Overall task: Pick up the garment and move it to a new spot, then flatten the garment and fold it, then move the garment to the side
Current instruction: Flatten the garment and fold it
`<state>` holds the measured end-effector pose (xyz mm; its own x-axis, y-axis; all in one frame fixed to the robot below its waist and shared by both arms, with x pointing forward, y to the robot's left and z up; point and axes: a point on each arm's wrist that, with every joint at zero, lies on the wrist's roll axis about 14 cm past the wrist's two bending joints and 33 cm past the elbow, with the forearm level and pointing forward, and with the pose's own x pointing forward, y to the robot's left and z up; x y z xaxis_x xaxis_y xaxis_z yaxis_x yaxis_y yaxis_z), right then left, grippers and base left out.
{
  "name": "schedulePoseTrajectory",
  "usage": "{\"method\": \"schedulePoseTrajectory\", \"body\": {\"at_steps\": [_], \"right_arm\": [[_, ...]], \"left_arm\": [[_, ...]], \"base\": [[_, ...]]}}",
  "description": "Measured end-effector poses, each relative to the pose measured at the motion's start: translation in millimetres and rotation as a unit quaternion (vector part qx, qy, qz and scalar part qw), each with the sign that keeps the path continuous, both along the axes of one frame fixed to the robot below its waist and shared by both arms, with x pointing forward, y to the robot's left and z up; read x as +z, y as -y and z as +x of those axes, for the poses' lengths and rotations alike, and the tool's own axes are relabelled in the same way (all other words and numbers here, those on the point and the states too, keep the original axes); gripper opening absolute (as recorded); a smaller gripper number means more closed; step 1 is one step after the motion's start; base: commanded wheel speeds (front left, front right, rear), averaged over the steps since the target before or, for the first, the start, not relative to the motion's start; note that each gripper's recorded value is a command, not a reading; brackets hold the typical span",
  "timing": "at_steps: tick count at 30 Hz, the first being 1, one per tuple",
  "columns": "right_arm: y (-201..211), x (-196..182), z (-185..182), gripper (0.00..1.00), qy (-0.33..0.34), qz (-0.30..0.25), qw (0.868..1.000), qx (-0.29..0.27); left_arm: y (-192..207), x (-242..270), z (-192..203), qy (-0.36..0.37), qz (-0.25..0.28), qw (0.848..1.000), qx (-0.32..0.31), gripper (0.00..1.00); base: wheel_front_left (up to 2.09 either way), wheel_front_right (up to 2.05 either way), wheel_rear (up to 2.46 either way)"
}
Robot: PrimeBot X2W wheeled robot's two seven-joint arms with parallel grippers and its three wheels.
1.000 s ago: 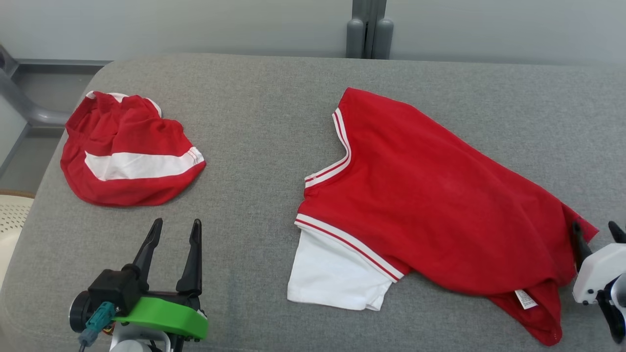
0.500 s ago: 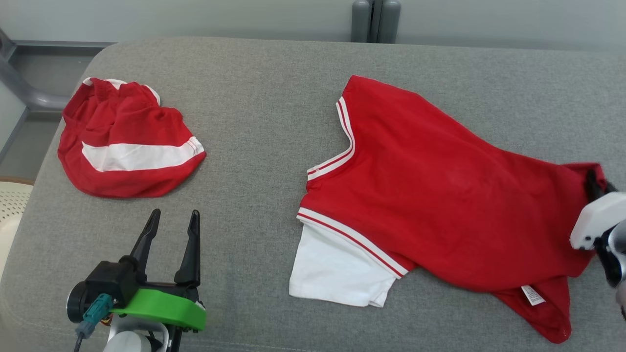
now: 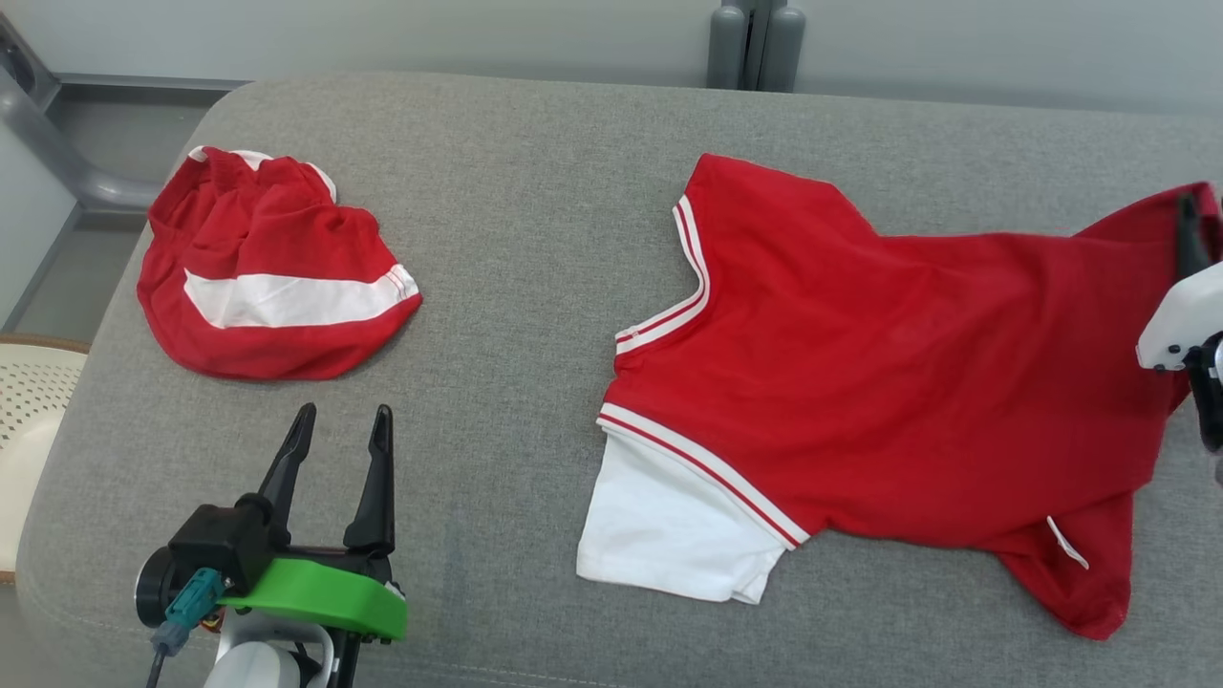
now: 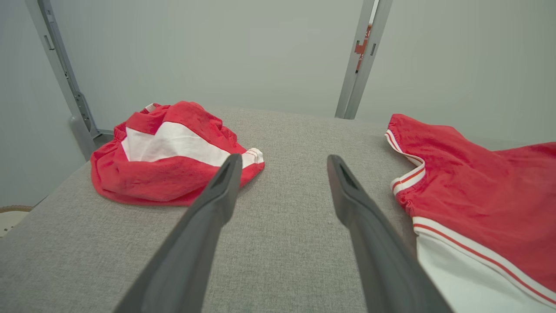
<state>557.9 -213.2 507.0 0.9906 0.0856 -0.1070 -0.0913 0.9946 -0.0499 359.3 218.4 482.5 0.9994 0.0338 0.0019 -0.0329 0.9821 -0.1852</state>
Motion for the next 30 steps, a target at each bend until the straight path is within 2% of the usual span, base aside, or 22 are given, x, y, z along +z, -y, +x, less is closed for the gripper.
{"method": "schedulePoseTrajectory", "body": {"at_steps": [5, 10, 17, 30], "right_arm": [[-6.0, 9.6, -6.2, 1.00, 0.015, 0.000, 1.000, 0.008], [-16.0, 39.7, -18.6, 1.00, 0.068, 0.012, 0.997, 0.026], [-20.4, 59.0, -62.0, 1.00, 0.121, 0.031, 0.991, 0.043], [-27.0, 26.1, -148.6, 1.00, 0.109, 0.079, 0.990, 0.042]], "left_arm": [[0.0, 3.6, -1.9, 0.006, -0.001, 1.000, 0.000, 1.00], [1.0, 6.3, -5.3, 0.011, 0.001, 1.000, -0.003, 1.00], [4.3, 11.0, -10.3, 0.020, 0.003, 1.000, -0.008, 1.00], [10.1, 18.2, -14.1, 0.033, 0.009, 0.999, -0.018, 1.00]], "base": [[0.00, 0.00, 0.00], [0.00, 0.00, 0.00], [0.00, 0.00, 0.00], [0.00, 0.00, 0.00]]}}
